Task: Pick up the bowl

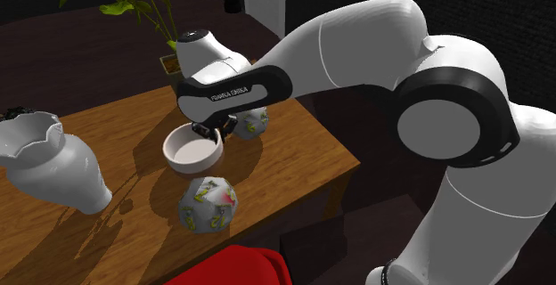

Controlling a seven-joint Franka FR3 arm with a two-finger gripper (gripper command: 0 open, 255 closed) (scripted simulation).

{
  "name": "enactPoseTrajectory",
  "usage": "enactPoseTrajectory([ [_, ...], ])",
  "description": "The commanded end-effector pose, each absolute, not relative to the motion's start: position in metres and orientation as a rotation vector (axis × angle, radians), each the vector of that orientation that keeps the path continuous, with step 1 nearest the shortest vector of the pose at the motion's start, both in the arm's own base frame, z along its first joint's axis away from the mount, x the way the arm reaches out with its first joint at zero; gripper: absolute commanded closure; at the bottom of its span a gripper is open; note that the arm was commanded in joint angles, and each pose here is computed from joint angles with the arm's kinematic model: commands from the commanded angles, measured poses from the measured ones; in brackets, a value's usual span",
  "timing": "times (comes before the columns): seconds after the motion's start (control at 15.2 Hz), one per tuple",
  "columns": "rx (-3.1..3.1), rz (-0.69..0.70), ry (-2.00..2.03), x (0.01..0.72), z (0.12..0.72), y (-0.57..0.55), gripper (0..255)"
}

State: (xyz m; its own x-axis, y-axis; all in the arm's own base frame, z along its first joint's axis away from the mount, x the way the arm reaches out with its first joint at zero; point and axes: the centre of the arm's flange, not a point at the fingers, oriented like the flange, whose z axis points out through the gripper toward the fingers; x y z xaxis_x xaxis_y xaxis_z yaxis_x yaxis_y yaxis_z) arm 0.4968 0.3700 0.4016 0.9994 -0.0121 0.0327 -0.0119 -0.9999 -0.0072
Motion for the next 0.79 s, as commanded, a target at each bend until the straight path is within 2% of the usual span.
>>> enactPoseTrajectory([
  [0.0,-3.134,-0.051,0.019,0.497,0.410,0.370,255],
  [0.73,-3.134,-0.051,0.019,0.497,0.468,0.370,255],
])
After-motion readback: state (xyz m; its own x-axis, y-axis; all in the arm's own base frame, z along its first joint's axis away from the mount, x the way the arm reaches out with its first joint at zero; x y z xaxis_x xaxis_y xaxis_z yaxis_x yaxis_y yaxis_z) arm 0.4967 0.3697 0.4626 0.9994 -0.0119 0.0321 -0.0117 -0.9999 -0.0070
